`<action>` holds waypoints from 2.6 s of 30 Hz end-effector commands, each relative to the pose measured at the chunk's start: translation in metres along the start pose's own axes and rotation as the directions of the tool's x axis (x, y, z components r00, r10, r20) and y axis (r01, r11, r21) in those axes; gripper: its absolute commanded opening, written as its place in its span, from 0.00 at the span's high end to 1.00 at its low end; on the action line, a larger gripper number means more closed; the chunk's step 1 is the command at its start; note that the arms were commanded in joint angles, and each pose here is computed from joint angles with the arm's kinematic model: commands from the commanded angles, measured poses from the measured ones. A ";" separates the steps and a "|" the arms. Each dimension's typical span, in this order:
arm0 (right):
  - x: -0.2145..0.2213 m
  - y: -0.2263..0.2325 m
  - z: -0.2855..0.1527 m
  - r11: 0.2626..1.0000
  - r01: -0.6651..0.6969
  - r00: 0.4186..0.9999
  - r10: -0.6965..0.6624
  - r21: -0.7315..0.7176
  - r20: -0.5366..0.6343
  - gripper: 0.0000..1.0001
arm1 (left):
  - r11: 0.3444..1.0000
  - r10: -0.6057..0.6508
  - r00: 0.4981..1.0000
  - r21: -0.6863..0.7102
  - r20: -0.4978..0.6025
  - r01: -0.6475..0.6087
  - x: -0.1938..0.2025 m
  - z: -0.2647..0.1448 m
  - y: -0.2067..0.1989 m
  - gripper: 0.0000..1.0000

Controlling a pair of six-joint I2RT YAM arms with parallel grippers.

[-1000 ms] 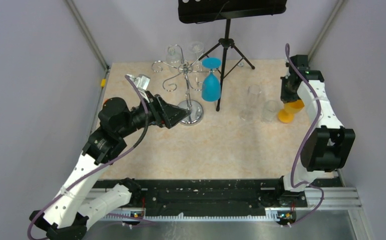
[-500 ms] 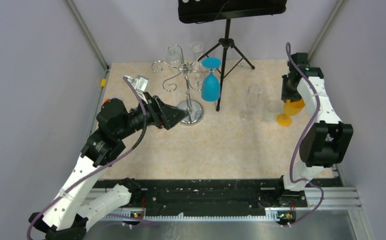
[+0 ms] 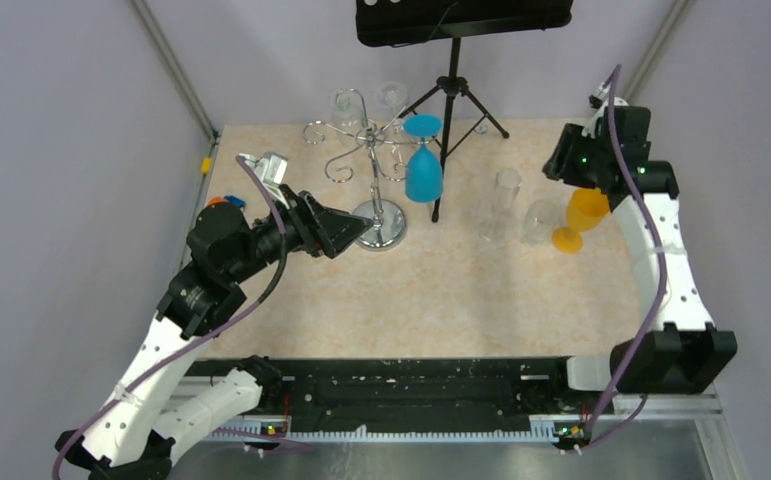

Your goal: Take the wine glass off the wine glass rack

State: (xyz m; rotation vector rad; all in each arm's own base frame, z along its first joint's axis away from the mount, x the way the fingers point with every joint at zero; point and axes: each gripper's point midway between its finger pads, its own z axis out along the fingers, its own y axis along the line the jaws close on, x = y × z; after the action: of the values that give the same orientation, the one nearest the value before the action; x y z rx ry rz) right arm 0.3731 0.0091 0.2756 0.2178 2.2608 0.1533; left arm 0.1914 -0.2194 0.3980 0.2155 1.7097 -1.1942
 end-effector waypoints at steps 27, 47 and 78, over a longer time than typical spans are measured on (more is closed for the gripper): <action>-0.064 0.257 -0.042 0.498 -0.443 0.788 0.612 -0.745 -0.060 0.47 | 0.991 0.062 0.985 -0.129 0.160 -0.041 -0.034 -0.028 0.007 0.23; -0.074 0.278 -0.026 0.491 -0.448 0.811 0.574 -0.747 -0.109 0.83 | 0.985 0.086 0.980 -0.162 0.178 -0.057 -0.040 -0.032 0.010 0.20; -0.059 0.275 -0.018 0.585 -0.370 0.873 0.484 -0.721 -0.055 0.49 | 0.981 0.093 0.976 -0.184 0.198 -0.056 -0.042 -0.037 0.014 0.20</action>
State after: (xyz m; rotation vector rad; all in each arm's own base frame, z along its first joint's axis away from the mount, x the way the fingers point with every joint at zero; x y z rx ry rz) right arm 0.4271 0.2484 0.3550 0.4396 1.8381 1.1507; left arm 0.1978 -0.1717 0.4087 0.0451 1.6477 -0.9735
